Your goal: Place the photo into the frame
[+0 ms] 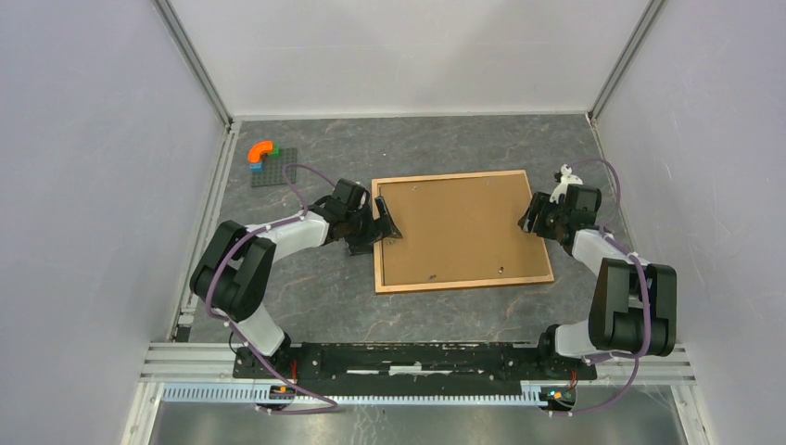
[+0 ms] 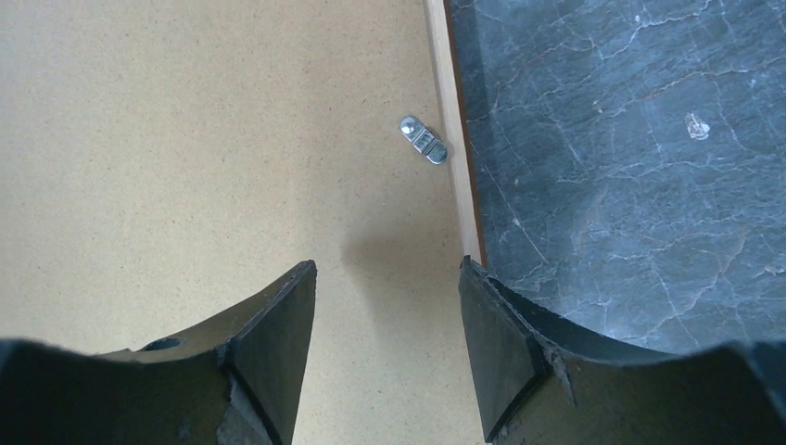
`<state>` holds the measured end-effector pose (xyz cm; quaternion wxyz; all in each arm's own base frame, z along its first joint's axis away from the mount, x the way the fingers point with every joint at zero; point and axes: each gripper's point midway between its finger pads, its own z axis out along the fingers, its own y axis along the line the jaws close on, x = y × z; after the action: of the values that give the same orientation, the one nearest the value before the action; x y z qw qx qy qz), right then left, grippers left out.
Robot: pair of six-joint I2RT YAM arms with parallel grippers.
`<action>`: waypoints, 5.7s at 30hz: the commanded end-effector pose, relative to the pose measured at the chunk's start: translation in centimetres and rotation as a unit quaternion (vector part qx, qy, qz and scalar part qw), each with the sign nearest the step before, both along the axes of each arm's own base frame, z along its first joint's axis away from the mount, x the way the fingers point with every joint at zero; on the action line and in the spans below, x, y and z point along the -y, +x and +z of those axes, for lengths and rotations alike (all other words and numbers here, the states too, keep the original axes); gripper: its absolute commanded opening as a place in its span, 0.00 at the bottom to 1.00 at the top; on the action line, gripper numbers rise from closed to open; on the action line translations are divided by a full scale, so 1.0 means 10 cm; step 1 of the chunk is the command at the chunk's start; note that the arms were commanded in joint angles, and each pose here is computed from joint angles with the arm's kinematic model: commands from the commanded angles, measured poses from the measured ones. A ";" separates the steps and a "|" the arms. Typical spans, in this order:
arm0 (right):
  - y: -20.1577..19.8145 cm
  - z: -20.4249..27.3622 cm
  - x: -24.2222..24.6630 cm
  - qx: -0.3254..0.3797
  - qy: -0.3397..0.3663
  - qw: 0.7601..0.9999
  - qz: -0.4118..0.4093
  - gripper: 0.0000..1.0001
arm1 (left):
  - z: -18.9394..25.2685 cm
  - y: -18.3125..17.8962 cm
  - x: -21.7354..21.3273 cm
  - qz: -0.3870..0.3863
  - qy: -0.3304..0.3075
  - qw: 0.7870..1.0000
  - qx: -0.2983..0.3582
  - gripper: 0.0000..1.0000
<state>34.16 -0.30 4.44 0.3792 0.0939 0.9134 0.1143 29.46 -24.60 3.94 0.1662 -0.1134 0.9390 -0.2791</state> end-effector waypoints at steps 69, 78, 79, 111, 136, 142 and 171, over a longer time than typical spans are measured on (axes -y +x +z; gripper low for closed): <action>1.38 0.00 -0.51 0.021 0.066 0.997 0.046 0.76 | 0.15 -0.01 -0.08 0.002 -0.011 1.000 -0.001 1.00; 1.38 0.57 -0.36 0.062 0.014 0.997 0.041 0.78 | 0.17 -0.03 -0.09 0.001 -0.009 1.000 0.002 1.00; 1.31 0.57 -0.34 0.055 0.003 0.998 0.039 0.78 | 0.17 -0.03 -0.10 0.001 -0.006 1.000 0.004 1.00; 0.19 0.49 -0.17 -0.007 -0.169 0.984 0.046 0.80 | -0.15 -0.31 -0.50 -0.081 0.240 0.966 -0.046 0.52; 0.34 0.15 -0.36 -0.022 -0.144 0.983 0.116 0.68 | -0.28 -0.66 -1.40 -0.130 0.348 0.921 -0.117 0.09; 0.38 0.08 -0.39 -0.031 -0.147 0.982 0.119 0.63 | -0.29 -0.66 -1.40 -0.132 0.350 0.920 -0.115 0.05; 0.32 -0.15 -0.35 -0.074 -0.192 0.971 0.123 0.39 | -0.28 -0.62 -1.37 -0.129 0.340 0.925 -0.110 0.02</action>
<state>36.61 3.61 2.86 0.3011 -0.0832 0.9499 -0.0096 25.28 -14.73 2.15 0.0906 0.0115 0.9956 -0.0225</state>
